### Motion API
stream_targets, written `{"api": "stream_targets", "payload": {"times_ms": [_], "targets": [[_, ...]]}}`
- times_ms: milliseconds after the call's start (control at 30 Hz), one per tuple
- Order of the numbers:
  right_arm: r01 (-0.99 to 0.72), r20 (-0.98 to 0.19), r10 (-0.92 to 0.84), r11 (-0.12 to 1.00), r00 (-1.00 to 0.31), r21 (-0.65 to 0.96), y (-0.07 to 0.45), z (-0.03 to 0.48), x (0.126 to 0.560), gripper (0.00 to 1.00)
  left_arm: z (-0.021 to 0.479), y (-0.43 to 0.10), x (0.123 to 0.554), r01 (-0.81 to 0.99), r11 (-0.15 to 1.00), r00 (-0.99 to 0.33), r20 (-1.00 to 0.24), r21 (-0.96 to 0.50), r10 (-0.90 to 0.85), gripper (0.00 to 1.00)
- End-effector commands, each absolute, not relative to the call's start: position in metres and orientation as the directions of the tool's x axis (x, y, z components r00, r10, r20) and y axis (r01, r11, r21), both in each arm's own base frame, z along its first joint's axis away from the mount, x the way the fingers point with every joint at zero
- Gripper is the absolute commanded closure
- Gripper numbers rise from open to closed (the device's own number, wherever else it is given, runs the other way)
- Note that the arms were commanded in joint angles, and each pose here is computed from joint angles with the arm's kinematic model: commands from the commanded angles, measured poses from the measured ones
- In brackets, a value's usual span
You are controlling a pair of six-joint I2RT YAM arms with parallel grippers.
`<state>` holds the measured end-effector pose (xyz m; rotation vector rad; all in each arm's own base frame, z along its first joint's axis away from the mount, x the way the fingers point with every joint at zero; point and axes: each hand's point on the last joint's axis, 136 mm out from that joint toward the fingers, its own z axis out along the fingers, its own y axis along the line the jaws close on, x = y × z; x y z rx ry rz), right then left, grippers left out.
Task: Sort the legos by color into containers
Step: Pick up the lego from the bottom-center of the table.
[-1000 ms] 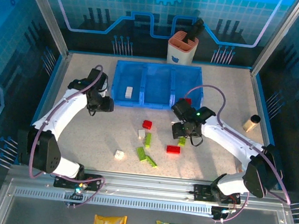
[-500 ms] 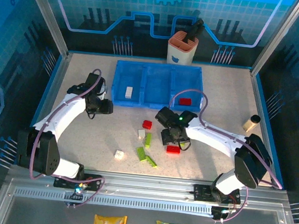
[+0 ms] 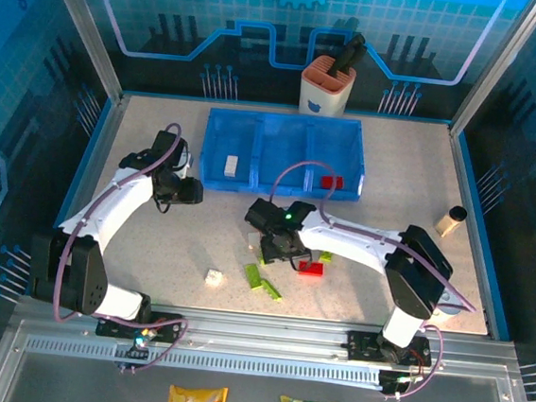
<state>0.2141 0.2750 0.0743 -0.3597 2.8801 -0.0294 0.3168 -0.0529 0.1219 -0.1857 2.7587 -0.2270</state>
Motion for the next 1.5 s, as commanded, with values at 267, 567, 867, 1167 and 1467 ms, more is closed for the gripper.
{"api": "stream_targets", "payload": {"times_ms": [267, 567, 867, 1167, 1467], "targets": [[-0.229, -0.220, -0.219, 0.973, -0.950, 0.019, 0.321, 0.061, 0.215, 0.37, 0.120, -0.054, 0.314, -0.083, 0.976, -0.929, -0.338, -0.202, -0.149, 0.49], [-0.197, -0.184, -0.189, 0.980, -0.965, 0.026, 0.326, 0.034, 0.212, 0.44, 0.120, -0.052, 0.314, -0.088, 0.977, -0.930, -0.336, -0.196, -0.152, 0.49], [-0.191, -0.176, -0.189, 0.982, -0.966, -0.006, 0.323, 0.021, 0.213, 0.51, 0.117, -0.048, 0.314, -0.095, 0.979, -0.933, -0.328, -0.180, -0.151, 0.49], [-0.172, -0.169, -0.174, 0.985, -0.970, -0.030, 0.313, 0.010, 0.215, 0.55, 0.117, -0.048, 0.313, -0.092, 0.979, -0.934, -0.325, -0.180, -0.148, 0.49], [-0.162, -0.176, -0.166, 0.986, -0.970, -0.037, 0.307, 0.012, 0.216, 0.60, 0.118, -0.047, 0.312, -0.092, 0.980, -0.933, -0.328, -0.177, -0.147, 0.49]]}}
